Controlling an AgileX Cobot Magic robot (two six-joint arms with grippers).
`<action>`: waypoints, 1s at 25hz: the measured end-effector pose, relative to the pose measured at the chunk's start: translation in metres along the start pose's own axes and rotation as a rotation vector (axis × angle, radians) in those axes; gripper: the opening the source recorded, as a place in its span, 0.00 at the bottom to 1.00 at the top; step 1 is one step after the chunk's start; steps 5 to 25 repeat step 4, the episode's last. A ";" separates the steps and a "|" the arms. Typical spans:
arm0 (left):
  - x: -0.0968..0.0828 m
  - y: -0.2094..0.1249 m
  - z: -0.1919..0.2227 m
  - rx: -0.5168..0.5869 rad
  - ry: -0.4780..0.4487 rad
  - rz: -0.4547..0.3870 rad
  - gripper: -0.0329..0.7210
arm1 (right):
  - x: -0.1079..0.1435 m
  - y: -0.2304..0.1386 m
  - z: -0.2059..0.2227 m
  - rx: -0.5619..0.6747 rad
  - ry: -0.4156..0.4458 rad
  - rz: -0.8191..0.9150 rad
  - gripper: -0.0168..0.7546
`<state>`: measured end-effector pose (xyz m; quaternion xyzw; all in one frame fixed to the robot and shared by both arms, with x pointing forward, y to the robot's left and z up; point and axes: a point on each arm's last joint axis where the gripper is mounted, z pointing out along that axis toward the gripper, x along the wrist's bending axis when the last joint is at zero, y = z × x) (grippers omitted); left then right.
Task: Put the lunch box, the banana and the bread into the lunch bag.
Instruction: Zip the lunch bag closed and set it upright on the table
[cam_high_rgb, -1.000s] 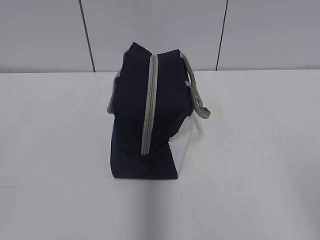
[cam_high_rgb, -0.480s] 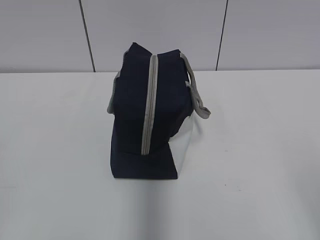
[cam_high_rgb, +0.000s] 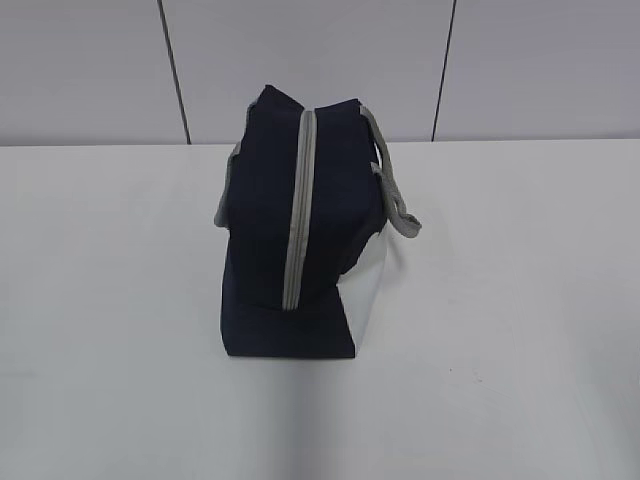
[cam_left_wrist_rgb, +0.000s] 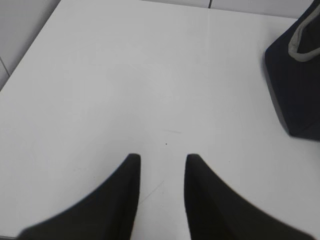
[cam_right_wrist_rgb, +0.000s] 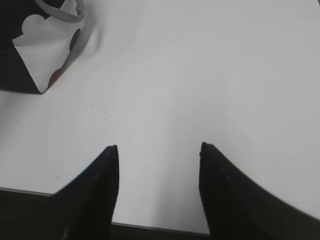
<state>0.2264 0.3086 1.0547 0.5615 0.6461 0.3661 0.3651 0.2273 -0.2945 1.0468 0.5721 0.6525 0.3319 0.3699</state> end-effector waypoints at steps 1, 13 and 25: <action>0.000 0.000 0.000 0.000 0.000 0.000 0.35 | 0.000 0.000 0.000 0.000 0.000 0.000 0.52; 0.000 0.000 0.000 0.000 0.000 0.000 0.35 | 0.000 0.000 0.000 0.000 0.000 0.000 0.52; 0.000 0.000 0.000 0.000 0.000 0.000 0.35 | 0.000 0.000 0.000 0.000 0.000 0.000 0.52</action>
